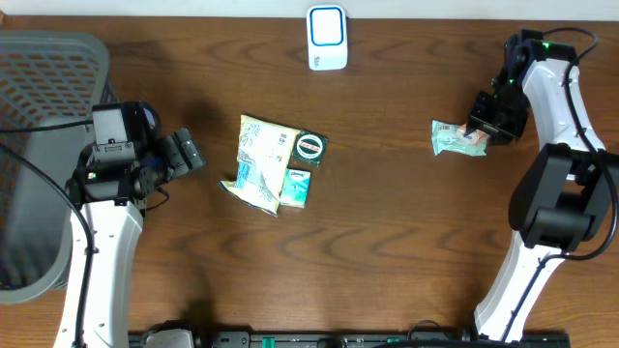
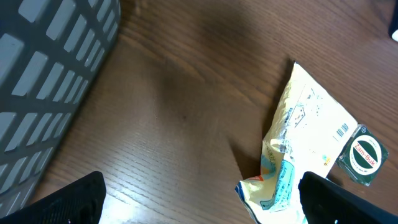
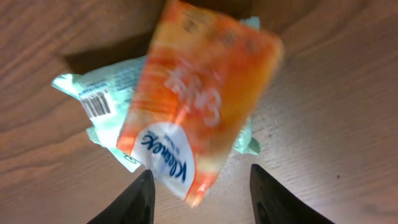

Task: Scan the item barcode
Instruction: 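Move the Kleenex pack right and release it near the green wipes, then move the right gripper to the green Zam-Buk ointment box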

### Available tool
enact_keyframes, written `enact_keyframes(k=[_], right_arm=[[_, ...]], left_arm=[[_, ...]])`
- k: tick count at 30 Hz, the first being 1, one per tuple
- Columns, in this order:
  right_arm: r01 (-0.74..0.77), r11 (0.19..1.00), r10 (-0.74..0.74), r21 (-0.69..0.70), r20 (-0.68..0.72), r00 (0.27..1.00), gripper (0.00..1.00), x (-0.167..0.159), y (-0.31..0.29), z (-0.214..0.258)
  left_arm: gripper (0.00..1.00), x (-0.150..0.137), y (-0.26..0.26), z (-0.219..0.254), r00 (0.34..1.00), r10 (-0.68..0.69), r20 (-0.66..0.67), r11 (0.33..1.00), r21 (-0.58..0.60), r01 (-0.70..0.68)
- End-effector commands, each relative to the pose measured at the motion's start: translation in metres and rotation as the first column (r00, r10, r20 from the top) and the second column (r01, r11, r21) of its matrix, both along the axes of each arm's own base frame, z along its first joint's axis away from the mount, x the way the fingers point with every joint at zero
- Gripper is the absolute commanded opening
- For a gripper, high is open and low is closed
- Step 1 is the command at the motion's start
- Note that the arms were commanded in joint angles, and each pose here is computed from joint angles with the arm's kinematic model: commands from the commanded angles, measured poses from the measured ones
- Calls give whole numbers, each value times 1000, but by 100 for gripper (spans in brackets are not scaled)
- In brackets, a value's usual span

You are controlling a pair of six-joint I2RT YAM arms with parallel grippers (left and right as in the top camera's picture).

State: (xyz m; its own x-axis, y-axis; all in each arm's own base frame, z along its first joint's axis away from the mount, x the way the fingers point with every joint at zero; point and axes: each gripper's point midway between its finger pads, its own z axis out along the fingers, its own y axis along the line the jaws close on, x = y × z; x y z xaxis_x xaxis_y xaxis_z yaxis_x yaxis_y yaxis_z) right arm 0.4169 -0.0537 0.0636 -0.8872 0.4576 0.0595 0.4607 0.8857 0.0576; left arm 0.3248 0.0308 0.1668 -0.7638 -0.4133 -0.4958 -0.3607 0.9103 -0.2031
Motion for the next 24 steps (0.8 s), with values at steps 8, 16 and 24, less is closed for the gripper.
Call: enact_keyframes(k=[8,16,24], right_arm=[[-152,988,150,14,102,983,47,16,36,58],[-352,935,327,53,259,909,47,44,135,71],[-477,876,412,74,401,818,52,53,248,69]], left_arm=[[98,0,1,-1,1000,4,-4,1000,-3,-4],[98,0,1,-1,1000,4,-4,1000,-3,-4],[98,0,1,-1,1000,4,-4,1000,-3,-4]])
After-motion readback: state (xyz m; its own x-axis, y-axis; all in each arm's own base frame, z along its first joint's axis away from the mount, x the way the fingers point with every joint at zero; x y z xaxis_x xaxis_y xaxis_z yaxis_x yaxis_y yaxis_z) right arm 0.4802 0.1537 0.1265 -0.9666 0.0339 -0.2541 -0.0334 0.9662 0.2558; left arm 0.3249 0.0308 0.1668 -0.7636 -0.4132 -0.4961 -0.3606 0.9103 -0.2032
